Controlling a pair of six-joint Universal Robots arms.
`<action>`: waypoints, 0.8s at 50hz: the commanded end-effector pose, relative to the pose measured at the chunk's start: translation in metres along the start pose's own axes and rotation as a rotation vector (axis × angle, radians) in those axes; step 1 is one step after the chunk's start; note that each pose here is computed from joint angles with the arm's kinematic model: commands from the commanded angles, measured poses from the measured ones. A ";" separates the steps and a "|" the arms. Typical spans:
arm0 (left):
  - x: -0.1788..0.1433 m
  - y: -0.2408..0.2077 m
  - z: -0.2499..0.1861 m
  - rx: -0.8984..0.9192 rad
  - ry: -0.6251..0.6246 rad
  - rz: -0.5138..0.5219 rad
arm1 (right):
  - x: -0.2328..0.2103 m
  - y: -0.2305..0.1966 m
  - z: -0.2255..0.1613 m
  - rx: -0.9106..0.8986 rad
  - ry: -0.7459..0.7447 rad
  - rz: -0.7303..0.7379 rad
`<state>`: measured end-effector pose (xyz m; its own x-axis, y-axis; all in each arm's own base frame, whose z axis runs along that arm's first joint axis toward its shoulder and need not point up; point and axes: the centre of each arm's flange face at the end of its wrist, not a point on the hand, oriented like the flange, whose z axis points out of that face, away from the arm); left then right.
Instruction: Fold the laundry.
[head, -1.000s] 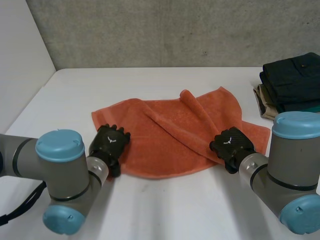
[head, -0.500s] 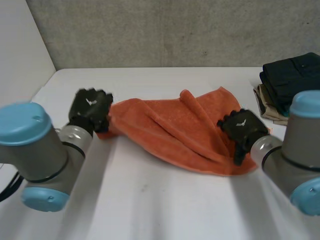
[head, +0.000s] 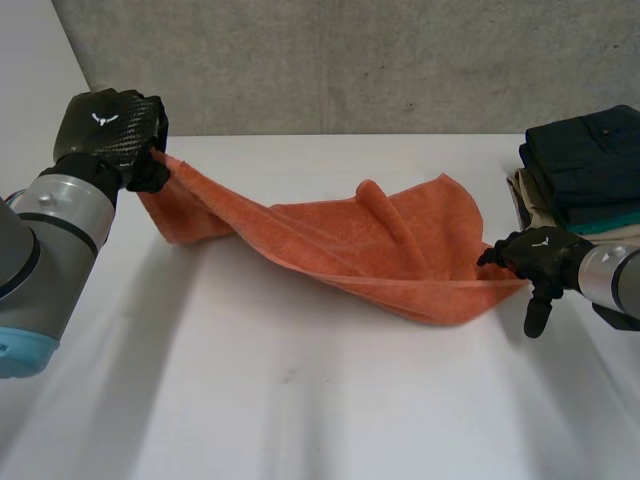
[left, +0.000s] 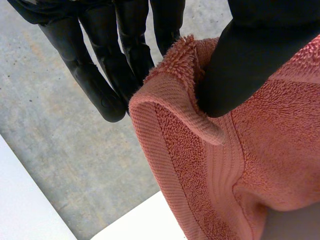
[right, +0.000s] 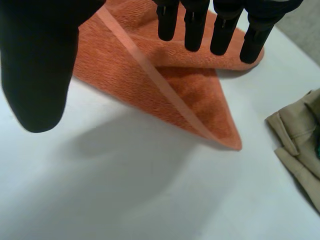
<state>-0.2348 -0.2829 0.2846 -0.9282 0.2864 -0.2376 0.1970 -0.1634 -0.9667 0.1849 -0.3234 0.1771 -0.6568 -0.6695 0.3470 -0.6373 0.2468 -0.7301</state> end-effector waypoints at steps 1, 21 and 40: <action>-0.006 0.006 0.013 -0.025 -0.024 0.001 | 0.003 0.014 0.019 0.108 0.070 -0.009; -0.014 0.008 0.016 -0.061 -0.068 0.001 | 0.010 0.033 0.067 0.064 0.124 0.047; -0.047 -0.016 -0.017 -0.223 -0.073 -0.010 | 0.099 -0.063 -0.068 0.263 0.392 0.104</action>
<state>-0.2044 -0.2920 0.2919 -0.9551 0.1945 -0.2237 0.2247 -0.0171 -0.9743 0.1646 -0.3768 0.2107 -0.8436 -0.3963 0.3624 -0.4332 0.1031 -0.8954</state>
